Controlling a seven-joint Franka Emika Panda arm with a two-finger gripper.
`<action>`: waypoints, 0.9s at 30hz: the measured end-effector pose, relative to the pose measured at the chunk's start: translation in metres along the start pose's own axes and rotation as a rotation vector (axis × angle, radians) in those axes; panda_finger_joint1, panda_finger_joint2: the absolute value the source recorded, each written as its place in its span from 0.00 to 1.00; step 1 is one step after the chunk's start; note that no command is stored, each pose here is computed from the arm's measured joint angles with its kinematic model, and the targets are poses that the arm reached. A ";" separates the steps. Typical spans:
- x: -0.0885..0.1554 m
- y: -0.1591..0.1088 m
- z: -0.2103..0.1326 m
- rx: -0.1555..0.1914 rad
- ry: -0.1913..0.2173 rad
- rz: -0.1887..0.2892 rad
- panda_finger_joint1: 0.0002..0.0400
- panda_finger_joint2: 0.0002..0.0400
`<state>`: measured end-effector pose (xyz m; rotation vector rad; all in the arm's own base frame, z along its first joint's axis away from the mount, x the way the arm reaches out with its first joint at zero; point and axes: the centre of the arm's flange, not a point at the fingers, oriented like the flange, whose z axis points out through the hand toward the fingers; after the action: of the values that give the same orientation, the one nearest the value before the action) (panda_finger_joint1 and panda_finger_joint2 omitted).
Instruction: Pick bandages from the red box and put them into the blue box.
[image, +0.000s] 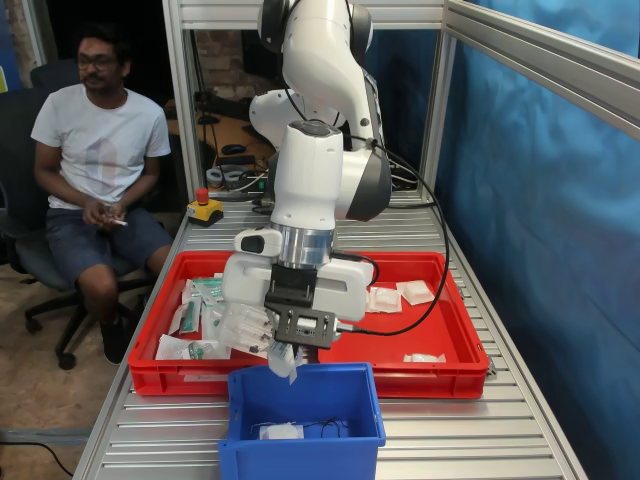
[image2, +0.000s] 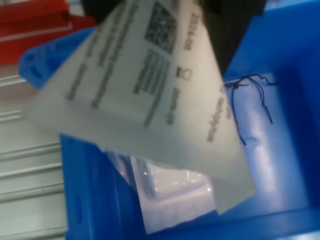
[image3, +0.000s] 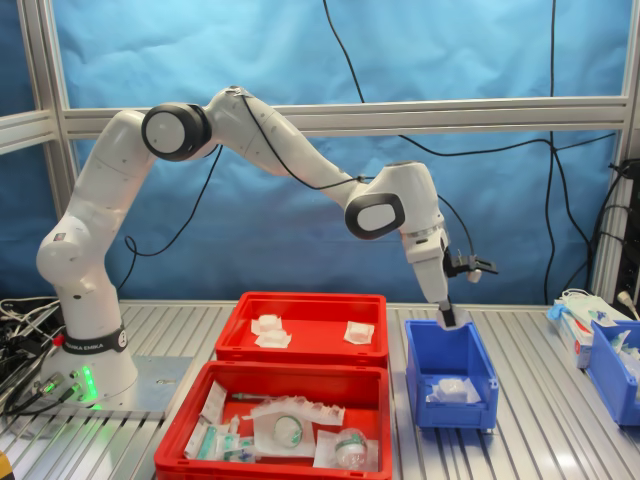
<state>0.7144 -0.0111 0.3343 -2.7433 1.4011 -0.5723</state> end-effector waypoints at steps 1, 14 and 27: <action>0.000 -0.001 -0.001 0.002 0.001 0.000 0.19 0.19; 0.003 -0.004 -0.004 0.010 0.007 0.000 0.34 0.34; 0.003 -0.004 -0.005 0.010 0.007 0.000 0.71 0.71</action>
<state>0.7172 -0.0103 0.3402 -2.7362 1.3958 -0.5882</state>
